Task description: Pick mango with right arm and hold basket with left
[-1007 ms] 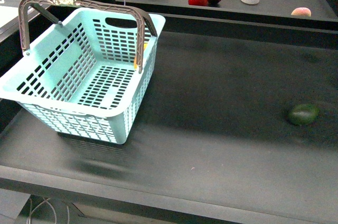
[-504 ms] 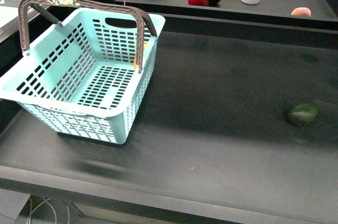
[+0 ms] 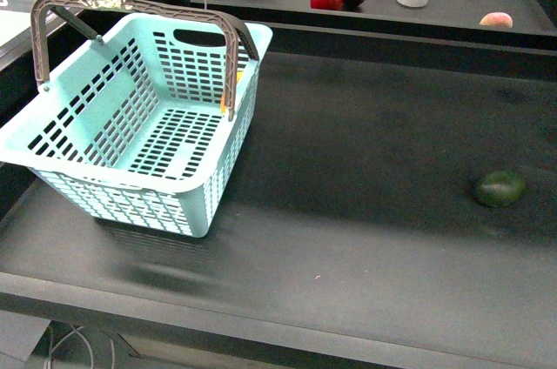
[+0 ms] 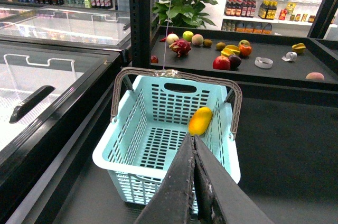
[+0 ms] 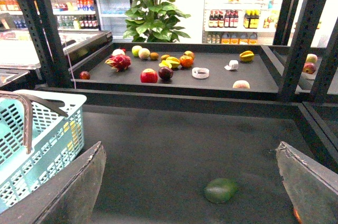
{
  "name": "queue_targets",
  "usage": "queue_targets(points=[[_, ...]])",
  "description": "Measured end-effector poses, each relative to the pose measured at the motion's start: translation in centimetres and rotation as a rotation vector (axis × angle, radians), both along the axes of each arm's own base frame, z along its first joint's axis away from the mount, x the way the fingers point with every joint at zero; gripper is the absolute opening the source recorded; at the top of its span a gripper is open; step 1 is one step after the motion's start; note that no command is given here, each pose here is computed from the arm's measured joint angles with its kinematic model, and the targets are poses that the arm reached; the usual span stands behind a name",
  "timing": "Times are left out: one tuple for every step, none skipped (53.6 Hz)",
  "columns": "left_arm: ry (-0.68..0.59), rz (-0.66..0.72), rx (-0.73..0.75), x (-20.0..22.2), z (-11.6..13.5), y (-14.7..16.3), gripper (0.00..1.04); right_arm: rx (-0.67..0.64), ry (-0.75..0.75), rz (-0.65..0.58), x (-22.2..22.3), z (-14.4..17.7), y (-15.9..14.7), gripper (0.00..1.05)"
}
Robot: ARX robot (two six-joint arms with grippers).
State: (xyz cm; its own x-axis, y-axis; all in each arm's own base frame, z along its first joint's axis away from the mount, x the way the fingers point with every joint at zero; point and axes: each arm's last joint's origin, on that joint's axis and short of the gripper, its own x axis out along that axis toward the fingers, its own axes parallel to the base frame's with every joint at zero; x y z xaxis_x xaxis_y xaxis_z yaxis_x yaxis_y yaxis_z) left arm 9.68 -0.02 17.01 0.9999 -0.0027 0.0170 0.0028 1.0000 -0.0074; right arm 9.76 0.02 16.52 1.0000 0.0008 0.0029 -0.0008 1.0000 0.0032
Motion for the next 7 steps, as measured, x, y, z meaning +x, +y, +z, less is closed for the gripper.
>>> queue_targets(points=[[0.000, 0.000, 0.000, 0.00, 0.00, 0.00, 0.02, 0.000, 0.000, 0.000, 0.00, 0.00, 0.00, 0.96], [0.000, 0.000, 0.000, 0.00, 0.00, 0.00, 0.02, 0.000, 0.000, 0.000, 0.00, 0.00, 0.00, 0.96], [0.000, 0.000, 0.000, 0.00, 0.00, 0.00, 0.02, 0.000, 0.000, 0.000, 0.00, 0.00, 0.00, 0.96], [0.000, 0.000, 0.000, 0.00, 0.00, 0.00, 0.02, 0.000, 0.000, 0.000, 0.00, 0.00, 0.00, 0.96], [0.000, 0.000, 0.000, 0.00, 0.00, 0.00, 0.02, 0.000, 0.000, 0.000, 0.00, 0.00, 0.00, 0.96], [0.000, 0.000, 0.000, 0.00, 0.00, 0.00, 0.02, 0.000, 0.000, 0.000, 0.00, 0.00, 0.00, 0.96], [0.000, 0.000, 0.000, 0.00, 0.00, 0.00, 0.02, 0.000, 0.000, 0.000, 0.00, 0.00, 0.00, 0.96]])
